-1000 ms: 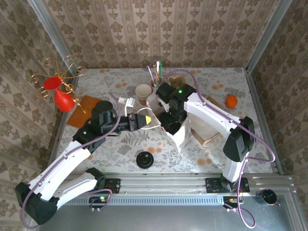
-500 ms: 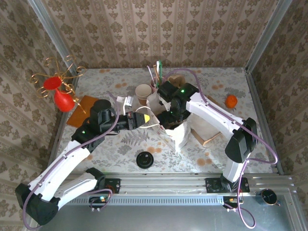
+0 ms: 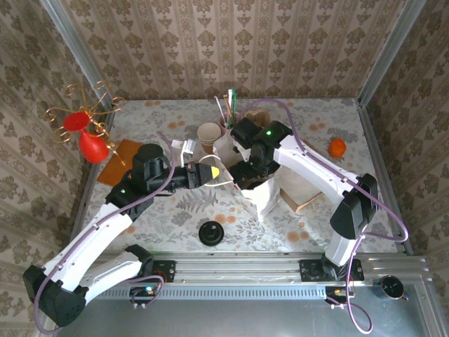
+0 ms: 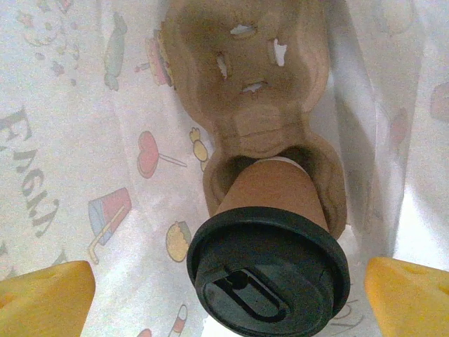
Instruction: Pack the takeout coffee
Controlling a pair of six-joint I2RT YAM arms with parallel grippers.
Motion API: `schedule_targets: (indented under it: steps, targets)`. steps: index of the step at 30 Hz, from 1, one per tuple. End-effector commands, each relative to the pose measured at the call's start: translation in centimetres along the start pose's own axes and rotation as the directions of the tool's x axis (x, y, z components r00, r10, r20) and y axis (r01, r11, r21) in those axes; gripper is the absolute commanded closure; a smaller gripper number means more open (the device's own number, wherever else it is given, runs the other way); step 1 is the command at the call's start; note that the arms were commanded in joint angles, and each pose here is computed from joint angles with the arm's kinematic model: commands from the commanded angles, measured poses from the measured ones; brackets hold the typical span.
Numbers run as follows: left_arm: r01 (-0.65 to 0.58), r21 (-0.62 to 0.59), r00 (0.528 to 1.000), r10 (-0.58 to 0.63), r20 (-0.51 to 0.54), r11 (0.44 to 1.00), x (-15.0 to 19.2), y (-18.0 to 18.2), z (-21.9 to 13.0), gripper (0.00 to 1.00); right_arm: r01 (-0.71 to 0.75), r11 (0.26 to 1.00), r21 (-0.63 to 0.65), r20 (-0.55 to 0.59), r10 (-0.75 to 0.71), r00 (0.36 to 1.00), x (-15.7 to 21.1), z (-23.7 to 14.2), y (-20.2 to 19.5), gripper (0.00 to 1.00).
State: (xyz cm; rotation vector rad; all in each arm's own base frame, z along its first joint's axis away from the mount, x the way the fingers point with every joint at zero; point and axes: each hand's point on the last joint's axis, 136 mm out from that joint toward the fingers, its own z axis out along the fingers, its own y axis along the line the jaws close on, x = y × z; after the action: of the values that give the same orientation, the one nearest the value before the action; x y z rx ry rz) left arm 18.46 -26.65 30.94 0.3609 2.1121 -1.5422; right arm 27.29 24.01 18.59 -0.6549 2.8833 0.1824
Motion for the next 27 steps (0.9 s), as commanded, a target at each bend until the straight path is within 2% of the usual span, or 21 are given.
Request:
schedule_targets:
  steps: [1,15,21,27]
  targets:
    - [-0.034,0.036,0.999,0.034,0.015,0.999,-0.8,-1.2,-0.2,1.00,-0.010,1.000,0.019,0.053,0.009,0.999,0.1,-2.3,-0.6,0.00]
    - [-0.027,0.026,1.000,0.026,0.011,0.999,-0.7,-0.9,-0.1,1.00,-0.004,1.000,0.001,0.078,0.004,0.997,-0.1,-2.5,-0.5,0.00]
    - [-0.026,0.024,1.000,0.026,0.012,0.999,-0.7,-1.0,-0.3,1.00,-0.003,1.000,0.016,-0.002,0.003,1.000,0.9,-1.1,-0.8,0.00]
    - [-0.027,0.023,1.000,0.027,0.009,0.999,-0.7,-1.0,-0.2,1.00,0.000,1.000,0.016,0.006,0.000,1.000,0.6,-1.4,-0.7,0.00]
